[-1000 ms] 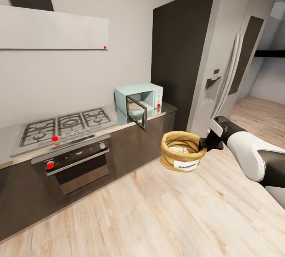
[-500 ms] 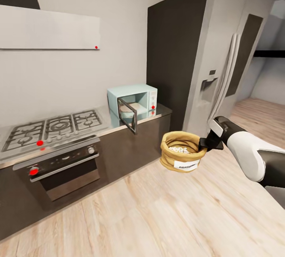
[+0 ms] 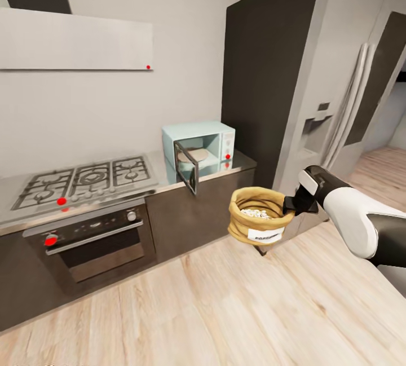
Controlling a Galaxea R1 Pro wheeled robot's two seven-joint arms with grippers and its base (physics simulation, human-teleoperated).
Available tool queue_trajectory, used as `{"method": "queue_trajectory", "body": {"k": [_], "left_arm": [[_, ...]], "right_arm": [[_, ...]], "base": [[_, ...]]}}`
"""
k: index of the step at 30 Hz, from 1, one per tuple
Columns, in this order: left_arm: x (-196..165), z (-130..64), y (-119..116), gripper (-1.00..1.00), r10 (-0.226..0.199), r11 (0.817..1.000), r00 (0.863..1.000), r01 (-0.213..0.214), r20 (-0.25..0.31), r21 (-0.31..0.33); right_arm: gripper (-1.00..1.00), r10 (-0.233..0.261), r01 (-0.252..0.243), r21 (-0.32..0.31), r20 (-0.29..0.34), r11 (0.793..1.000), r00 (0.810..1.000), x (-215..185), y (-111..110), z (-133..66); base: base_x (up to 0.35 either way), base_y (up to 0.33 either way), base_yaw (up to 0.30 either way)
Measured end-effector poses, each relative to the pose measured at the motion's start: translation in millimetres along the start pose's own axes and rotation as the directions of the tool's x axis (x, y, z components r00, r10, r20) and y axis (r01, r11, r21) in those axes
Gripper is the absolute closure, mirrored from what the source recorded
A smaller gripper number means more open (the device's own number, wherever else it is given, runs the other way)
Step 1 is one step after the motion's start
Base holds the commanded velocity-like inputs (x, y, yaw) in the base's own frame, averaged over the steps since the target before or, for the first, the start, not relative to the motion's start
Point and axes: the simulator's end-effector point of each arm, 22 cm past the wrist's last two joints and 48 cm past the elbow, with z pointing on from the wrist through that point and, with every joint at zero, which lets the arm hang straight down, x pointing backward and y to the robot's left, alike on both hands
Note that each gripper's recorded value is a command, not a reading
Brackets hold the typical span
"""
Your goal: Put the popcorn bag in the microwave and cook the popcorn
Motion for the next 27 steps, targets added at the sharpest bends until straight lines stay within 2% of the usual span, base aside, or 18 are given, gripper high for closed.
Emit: {"method": "queue_trajectory", "body": {"k": [13, 15, 16, 27], "left_arm": [[1.8, 0.0, 0.3, -1.0, 0.0, 1.0, 1.0, 0.0, -0.006, -0.001], [2.1, 0.0, 0.4, -1.0, 0.0, 1.0, 1.0, 0.0, -0.007, -0.001], [2.2, 0.0, 0.5, -1.0, 0.0, 1.0, 1.0, 0.0, -0.008, -0.001], [3.6, 0.1, 0.7, -1.0, 0.0, 1.0, 1.0, 0.0, -0.011, -0.002]], "right_arm": [[1.0, -0.001, 0.001, 0.003, -0.002, 1.0, 1.0, 0.3, -0.4, 1.5], [1.0, -0.006, 0.006, 0.065, -0.002, 0.998, 1.0, 0.4, -14.0, 1.5], [1.0, -0.003, 0.003, 0.075, -0.003, 0.997, 1.0, 0.6, -16.1, 1.7], [1.0, 0.0, 0.001, 0.087, -0.006, 0.996, 1.0, 1.2, -18.5, 3.7]], "base": [[0.176, -0.249, 0.245], [0.187, -0.233, 0.249], [0.189, -0.225, 0.248], [0.19, -0.222, 0.257]]}}
